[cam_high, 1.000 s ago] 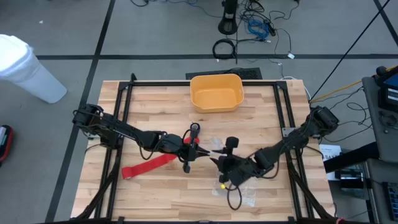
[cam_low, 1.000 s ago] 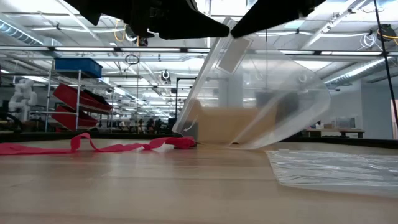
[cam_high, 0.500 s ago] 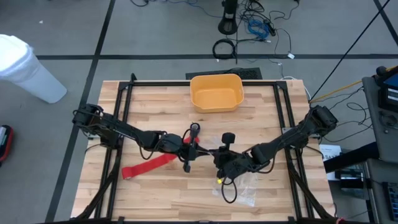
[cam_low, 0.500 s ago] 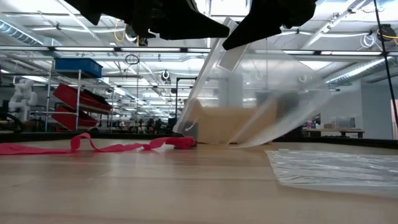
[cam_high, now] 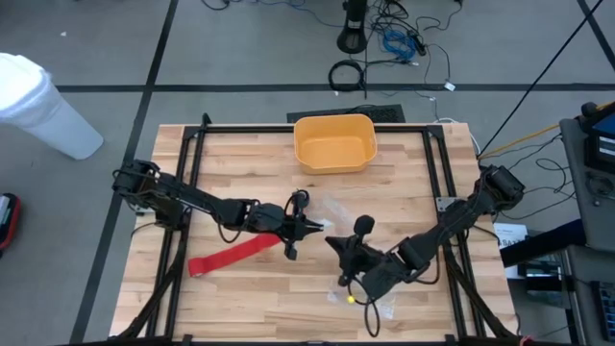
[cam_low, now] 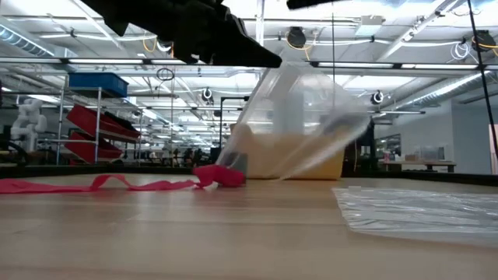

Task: Roll bandage
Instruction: Open the transparent zip bag

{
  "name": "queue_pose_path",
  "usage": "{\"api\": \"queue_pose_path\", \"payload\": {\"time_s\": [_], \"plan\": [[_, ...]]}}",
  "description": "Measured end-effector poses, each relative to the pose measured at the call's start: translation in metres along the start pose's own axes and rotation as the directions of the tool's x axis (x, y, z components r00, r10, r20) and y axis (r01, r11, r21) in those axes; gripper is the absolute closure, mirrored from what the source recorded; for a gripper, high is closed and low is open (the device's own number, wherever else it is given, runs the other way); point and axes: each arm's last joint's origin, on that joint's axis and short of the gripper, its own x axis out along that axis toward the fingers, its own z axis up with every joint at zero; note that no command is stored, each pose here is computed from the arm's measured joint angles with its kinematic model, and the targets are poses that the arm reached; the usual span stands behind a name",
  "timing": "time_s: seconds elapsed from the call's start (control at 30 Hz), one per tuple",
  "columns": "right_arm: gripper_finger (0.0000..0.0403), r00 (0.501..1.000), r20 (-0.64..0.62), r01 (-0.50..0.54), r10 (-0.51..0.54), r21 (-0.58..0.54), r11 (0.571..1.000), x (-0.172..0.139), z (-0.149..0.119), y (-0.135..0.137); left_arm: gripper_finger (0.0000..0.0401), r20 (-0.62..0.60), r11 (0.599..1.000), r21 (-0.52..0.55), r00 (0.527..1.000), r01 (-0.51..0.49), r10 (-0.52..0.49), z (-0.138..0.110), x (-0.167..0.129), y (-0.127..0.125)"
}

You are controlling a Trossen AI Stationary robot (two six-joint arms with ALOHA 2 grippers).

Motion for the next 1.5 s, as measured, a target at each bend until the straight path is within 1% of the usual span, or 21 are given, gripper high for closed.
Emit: {"api": "queue_pose_path", "payload": {"time_s": [0.1, 0.27, 0.37, 0.47, 0.63, 0.7, 0.8, 0.9, 1.07, 1.33, 1.4, 1.5], "plan": [[0.0403, 0.999, 0.013, -0.03, 0.029, 0.018, 0.999, -0.002, 0.003, -0.001, 0.0389, -0.003, 1.0, 0.0, 1.0, 0.0, 0.0, 0.0, 0.0, 0.0], [0.0395, 1.0, -0.007, -0.021, 0.021, 0.073, 0.997, 0.005, 0.001, -0.005, 0.0389, 0.003, 1.0, 0.0, 1.0, -0.002, 0.002, 0.0, 0.0, 0.0], [0.0374, 0.998, -0.025, -0.05, 0.052, 0.074, 0.996, 0.012, -0.001, -0.009, 0.0389, 0.004, 1.0, 0.0, 1.0, -0.002, 0.002, 0.0, 0.0, 0.0], [0.0345, 0.996, -0.046, -0.077, 0.081, 0.094, 0.993, 0.02, -0.004, -0.013, 0.0389, 0.006, 1.0, 0.001, 1.0, 0.0, 0.0, 0.001, 0.0, -0.001], [0.0297, 0.993, -0.086, -0.075, 0.085, 0.112, 0.991, 0.027, -0.008, -0.018, 0.0389, 0.008, 1.0, 0.001, 1.0, 0.0, 0.0, 0.001, 0.0, -0.001], [0.0287, 0.991, -0.105, -0.068, 0.081, 0.123, 0.99, 0.029, -0.011, -0.019, 0.0389, 0.008, 1.0, 0.001, 1.0, 0.0, 0.0, 0.001, 0.0, -0.001], [0.0284, 0.988, -0.13, -0.059, 0.077, 0.138, 0.989, 0.031, -0.014, -0.021, 0.0389, 0.01, 1.0, 0.003, 1.0, 0.003, -0.003, 0.002, 0.0, -0.002], [0.0291, 0.987, -0.137, -0.068, 0.088, 0.144, 0.987, 0.033, -0.015, -0.022, 0.0389, 0.015, 1.0, 0.007, 1.0, 0.007, -0.007, 0.003, -0.001, -0.004], [0.0316, 0.986, -0.137, -0.072, 0.092, 0.146, 0.987, 0.034, -0.015, -0.023, 0.0389, 0.039, 1.0, 0.014, 0.999, 0.026, -0.027, 0.006, -0.002, -0.007], [0.038, 0.98, -0.14, -0.121, 0.141, 0.143, 0.982, 0.035, -0.015, -0.022, 0.0389, 0.045, 0.999, 0.015, 0.998, 0.035, -0.036, 0.006, -0.002, -0.008], [0.0396, 0.979, -0.142, -0.125, 0.143, 0.126, 0.984, 0.036, -0.016, -0.022, 0.0389, 0.046, 0.999, 0.015, 0.998, 0.035, -0.035, 0.006, -0.002, -0.008], [0.0401, 0.976, -0.147, -0.148, 0.158, 0.08, 0.986, 0.037, -0.017, -0.019, 0.0389, 0.044, 0.999, 0.009, 0.998, 0.039, -0.039, 0.006, -0.002, -0.009]]}}
